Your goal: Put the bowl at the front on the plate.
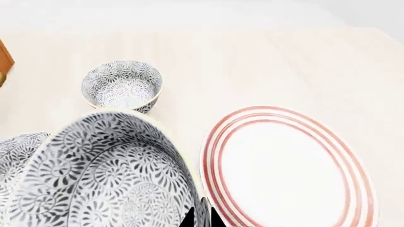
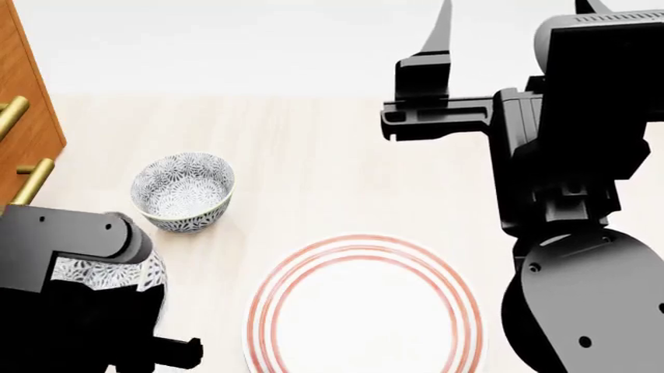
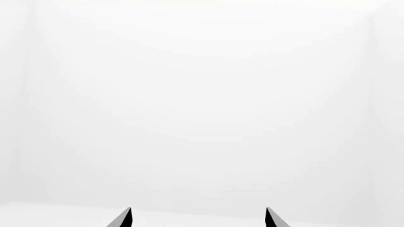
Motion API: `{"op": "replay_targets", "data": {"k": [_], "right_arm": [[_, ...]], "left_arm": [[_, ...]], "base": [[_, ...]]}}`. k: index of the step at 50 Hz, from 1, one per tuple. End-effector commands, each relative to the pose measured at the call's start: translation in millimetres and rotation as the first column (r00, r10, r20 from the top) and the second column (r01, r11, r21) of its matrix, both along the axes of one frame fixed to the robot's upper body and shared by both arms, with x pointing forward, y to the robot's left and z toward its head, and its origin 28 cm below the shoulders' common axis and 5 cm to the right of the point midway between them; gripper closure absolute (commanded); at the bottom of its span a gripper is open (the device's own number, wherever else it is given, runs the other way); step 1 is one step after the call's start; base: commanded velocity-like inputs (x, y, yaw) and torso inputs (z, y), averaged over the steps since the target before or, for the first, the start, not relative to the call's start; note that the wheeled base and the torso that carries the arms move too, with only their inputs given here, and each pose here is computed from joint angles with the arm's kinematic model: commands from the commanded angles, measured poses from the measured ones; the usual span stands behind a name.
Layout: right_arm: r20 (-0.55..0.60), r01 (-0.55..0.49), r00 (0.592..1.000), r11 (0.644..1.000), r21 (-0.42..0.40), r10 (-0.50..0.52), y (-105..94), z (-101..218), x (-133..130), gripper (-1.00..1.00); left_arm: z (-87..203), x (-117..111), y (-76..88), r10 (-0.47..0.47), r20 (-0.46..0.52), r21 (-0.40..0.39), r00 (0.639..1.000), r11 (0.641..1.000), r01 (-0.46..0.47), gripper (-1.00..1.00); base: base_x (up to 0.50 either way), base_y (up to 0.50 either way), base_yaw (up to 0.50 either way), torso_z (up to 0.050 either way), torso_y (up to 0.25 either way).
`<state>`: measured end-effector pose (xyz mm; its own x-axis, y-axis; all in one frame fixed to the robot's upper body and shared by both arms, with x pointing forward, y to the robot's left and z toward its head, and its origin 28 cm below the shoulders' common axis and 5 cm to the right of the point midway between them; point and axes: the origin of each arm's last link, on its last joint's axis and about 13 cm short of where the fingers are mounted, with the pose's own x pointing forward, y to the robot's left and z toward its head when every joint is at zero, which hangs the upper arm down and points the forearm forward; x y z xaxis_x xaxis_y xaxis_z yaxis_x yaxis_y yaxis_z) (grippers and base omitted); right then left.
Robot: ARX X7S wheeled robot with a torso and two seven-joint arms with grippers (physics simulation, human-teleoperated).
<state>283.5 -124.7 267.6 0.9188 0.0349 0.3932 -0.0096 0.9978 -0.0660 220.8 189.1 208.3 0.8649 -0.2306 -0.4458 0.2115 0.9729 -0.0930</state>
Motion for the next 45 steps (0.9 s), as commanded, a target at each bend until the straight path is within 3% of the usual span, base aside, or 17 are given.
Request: {"op": "replay_targets", "data": {"k": [1, 30, 38, 45], "right_arm": [[0.003, -0.005, 1.000, 1.000, 0.001, 0.005, 0.7, 1.4, 0.9, -1.00], [0.019, -0.019, 1.000, 1.000, -0.004, 0.019, 1.5, 3.7, -0.2, -1.00], [0.032, -0.025, 0.999, 1.000, -0.004, 0.025, 1.0, 4.4, -0.4, -1.00], [0.035, -0.038, 0.999, 0.999, -0.013, 0.039, 1.7, 5.6, -1.0, -1.00]], "left_arm": [[14.2, 8.9, 1.0, -0.007, 0.100, -0.006, 0.995, 1.000, 0.007, 1.00], [36.2, 37.5, 2.3, -0.086, 0.275, 0.026, 0.958, 0.996, 0.082, 1.00], [37.5, 51.0, 1.6, -0.110, 0.298, -0.037, 0.948, 0.991, 0.127, 1.00], [41.6, 57.9, 1.8, -0.144, 0.350, -0.007, 0.925, 0.988, 0.157, 1.00]], "base": [[0.00, 0.00, 0.00, 0.000, 0.000], [0.00, 0.00, 0.00, 0.000, 0.000], [0.00, 0.00, 0.00, 0.000, 0.000], [0.00, 0.00, 0.00, 0.000, 0.001]]}}
